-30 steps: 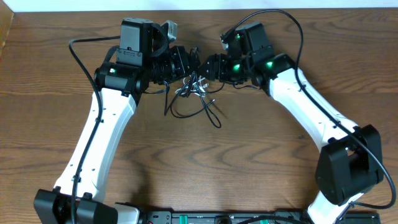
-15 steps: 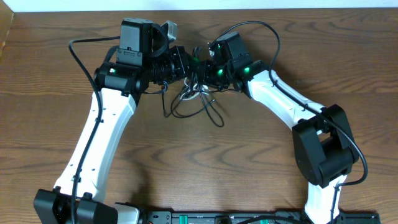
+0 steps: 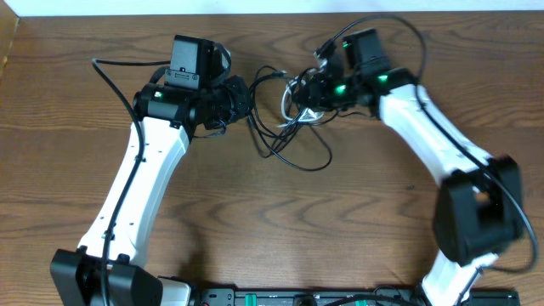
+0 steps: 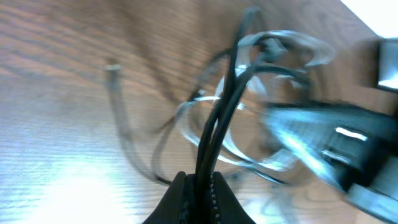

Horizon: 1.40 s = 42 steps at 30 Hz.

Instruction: Untangle cables

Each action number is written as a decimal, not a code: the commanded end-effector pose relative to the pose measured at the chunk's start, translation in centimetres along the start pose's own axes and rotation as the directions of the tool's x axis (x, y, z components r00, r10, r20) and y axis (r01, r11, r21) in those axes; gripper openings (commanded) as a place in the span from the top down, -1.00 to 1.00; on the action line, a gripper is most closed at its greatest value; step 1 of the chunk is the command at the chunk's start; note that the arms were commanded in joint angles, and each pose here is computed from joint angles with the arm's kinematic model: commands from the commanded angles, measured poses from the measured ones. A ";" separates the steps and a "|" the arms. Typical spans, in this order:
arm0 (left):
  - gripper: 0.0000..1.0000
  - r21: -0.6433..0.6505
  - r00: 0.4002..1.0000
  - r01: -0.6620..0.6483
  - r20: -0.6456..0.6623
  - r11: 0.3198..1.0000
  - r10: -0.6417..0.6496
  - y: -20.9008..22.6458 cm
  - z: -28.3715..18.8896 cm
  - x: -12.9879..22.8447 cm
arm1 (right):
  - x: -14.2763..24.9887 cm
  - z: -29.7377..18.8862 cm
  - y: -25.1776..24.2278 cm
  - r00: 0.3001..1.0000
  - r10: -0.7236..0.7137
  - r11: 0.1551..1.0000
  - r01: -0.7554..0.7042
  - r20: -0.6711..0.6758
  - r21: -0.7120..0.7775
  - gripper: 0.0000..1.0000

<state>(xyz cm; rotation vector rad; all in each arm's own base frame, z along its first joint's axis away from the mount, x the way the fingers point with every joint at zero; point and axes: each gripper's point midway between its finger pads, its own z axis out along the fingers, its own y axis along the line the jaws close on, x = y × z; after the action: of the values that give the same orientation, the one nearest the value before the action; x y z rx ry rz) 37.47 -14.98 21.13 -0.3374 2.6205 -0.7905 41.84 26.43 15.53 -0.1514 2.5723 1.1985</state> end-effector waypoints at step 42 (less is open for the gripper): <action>0.85 -0.388 0.956 -0.292 -0.154 0.874 0.251 9.0 1.7 1.0 | 0.6 -29.3 -12.1 0.908 0.082 0.817 -0.297 0.411 0.494 0.85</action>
<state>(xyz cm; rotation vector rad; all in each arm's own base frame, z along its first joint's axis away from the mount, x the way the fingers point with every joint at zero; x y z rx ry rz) 36.25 -8.79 14.78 -0.1317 2.8220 -0.1655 37.42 -3.95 24.34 0.5939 2.4572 0.5863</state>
